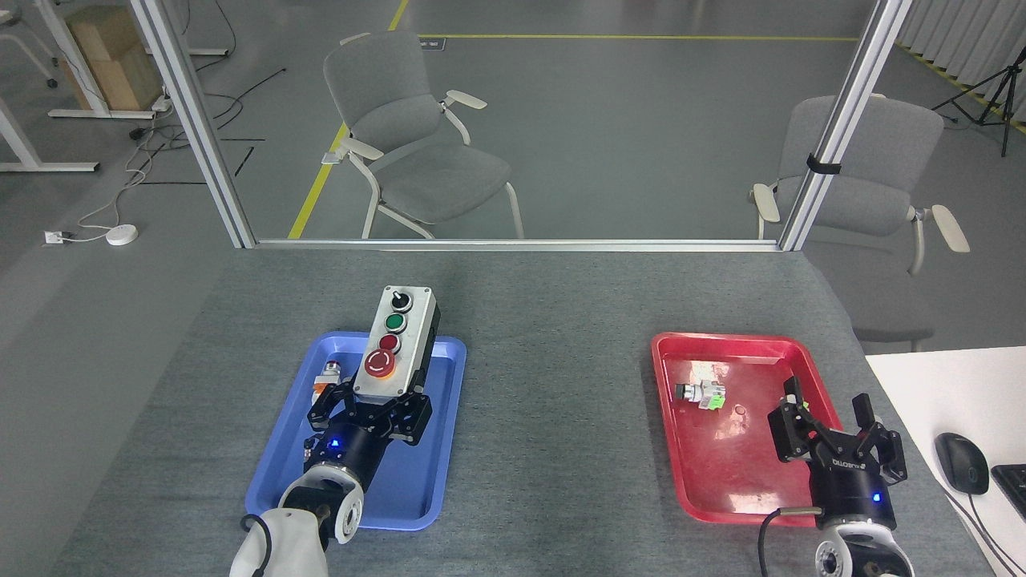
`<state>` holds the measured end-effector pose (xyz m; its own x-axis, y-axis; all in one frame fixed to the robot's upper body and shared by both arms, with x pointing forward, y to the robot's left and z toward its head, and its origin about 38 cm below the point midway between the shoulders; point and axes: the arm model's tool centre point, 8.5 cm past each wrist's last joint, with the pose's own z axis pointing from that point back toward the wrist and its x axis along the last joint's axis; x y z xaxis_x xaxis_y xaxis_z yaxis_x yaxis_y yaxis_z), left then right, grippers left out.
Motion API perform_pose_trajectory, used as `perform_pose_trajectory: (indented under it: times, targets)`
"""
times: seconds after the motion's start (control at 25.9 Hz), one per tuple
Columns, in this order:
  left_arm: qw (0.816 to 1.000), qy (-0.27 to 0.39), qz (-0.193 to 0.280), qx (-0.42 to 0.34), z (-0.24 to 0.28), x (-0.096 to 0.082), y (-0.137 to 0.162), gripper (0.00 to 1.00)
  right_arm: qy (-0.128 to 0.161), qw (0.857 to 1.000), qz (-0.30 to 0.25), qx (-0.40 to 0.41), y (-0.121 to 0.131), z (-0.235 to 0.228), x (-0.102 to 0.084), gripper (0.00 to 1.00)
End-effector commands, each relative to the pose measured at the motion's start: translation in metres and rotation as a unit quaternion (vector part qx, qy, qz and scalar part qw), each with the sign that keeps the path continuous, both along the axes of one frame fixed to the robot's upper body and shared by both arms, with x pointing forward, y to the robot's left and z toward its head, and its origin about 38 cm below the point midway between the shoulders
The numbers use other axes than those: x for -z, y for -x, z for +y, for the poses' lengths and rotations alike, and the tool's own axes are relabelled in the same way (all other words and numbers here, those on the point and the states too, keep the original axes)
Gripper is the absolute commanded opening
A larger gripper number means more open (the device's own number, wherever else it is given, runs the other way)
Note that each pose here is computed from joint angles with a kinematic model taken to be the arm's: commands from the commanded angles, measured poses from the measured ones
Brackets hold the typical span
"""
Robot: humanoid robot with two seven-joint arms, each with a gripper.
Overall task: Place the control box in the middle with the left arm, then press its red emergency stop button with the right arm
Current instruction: 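Lift the control box and carry it to the table between the trays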
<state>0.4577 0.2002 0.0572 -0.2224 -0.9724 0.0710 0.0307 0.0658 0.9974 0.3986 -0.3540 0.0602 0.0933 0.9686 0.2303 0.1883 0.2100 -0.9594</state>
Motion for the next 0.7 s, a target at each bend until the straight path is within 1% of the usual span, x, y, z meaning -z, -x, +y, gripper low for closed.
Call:
perform_pose_trajectory:
  times: [0.0,0.08,0.15,0.27,0.39,0.42,0.5,0.66]
  targets:
    - [0.999,0.023,-0.023,0.028,-0.008,-0.010,0.023,0.00,0.001,1.000,-0.001,0.001,0.000,0.000,0.000,1.00]
    - [0.998,0.032,-0.027,0.045,-0.029,-0.011,0.030,0.00,0.000,1.000,-0.001,0.001,0.000,0.000,0.000,1.00]
    - [0.996,0.041,-0.024,0.072,-0.064,-0.009,0.036,0.00,0.001,1.000,-0.001,0.000,0.000,-0.001,0.000,1.00]
    - [0.994,0.054,-0.017,0.090,-0.103,-0.009,0.041,0.00,0.001,1.000,-0.001,0.001,0.000,0.000,0.000,1.00]
    - [0.993,0.031,-0.008,0.111,-0.139,-0.006,0.045,0.00,0.001,1.000,-0.001,0.001,0.001,-0.001,0.000,1.00]
    - [0.994,0.017,-0.001,0.112,-0.150,-0.002,0.045,0.00,0.001,1.000,-0.001,0.001,0.001,-0.001,0.000,1.00]
    - [0.994,0.000,0.021,0.105,-0.164,0.012,0.043,0.00,0.001,1.000,-0.001,0.001,0.001,-0.001,0.000,1.00]
    - [0.993,-0.031,0.062,0.096,-0.162,0.040,0.036,0.00,0.002,1.000,-0.001,0.001,0.001,-0.001,0.000,1.00]
